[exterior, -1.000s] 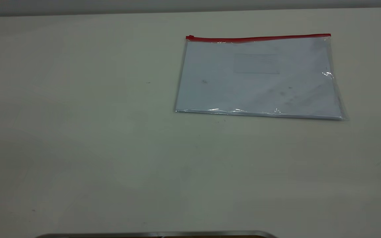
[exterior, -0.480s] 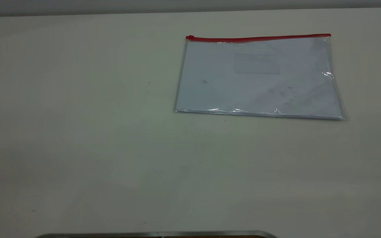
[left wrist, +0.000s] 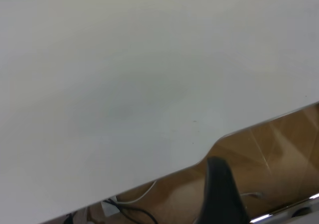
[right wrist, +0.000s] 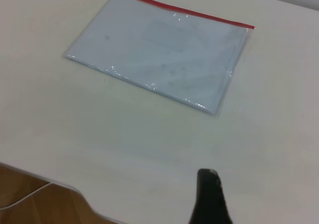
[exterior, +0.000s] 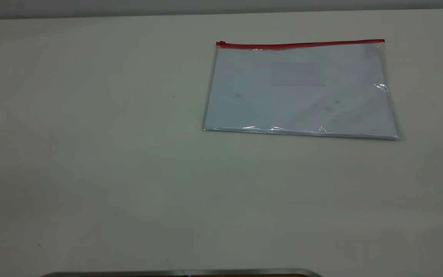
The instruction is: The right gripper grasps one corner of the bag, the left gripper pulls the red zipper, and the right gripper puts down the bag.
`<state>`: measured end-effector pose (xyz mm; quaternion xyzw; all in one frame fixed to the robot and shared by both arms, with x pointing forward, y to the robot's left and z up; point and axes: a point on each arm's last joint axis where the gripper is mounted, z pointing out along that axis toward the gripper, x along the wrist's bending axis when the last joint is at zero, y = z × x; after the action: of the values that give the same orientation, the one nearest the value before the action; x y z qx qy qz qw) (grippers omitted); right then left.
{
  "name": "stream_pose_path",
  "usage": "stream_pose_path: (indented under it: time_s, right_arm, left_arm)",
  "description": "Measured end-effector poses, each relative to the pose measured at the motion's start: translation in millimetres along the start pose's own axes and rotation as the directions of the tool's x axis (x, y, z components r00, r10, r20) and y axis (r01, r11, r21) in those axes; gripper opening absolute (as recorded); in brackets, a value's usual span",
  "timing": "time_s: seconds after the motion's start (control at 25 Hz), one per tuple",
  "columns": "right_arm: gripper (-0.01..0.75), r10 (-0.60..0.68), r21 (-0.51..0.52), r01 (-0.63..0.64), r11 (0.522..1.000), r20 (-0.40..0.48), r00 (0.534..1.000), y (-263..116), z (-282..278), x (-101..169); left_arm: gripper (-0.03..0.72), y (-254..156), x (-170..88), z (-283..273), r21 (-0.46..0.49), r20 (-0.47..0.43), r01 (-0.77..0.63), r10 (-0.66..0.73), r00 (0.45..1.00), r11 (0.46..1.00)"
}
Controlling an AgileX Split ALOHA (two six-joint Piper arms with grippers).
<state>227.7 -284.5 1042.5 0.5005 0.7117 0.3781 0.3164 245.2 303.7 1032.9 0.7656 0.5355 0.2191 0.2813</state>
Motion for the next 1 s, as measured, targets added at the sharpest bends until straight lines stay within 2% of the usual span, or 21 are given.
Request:
stream_pose_path:
  time_s: [0.16, 0.32, 0.52, 0.72, 1.0]
  right_arm:
    - [0.578, 0.0, 0.0, 0.0, 1.0, 0.0, 1.0, 0, 0, 0]
    - [0.578, 0.001, 0.0, -0.001, 1.0, 0.0, 1.0, 0, 0, 0]
    - [0.578, 0.001, 0.0, -0.001, 1.0, 0.0, 1.0, 0, 0, 0]
    - [0.578, 0.001, 0.0, -0.001, 1.0, 0.0, 1.0, 0, 0, 0]
    - [0.578, 0.001, 0.0, -0.001, 1.0, 0.0, 1.0, 0, 0, 0]
  left_arm:
    - [0.548, -1, 0, -1, -0.005, -0.018, 0.022, -0.022, 1.0, 1.0]
    - [0.549, -3, 0, -2, -0.022, -0.145, 0.164, -0.166, 0.975, 0.986]
    - [0.549, -11, -3, -9, -0.116, -0.259, 0.27, -0.292, 0.921, 0.956]
    - [0.549, -17, -6, -14, -0.178, -0.268, 0.267, -0.308, 0.913, 0.947]
    - [0.549, -17, -7, -14, -0.183, -0.268, 0.265, -0.308, 0.913, 0.947]
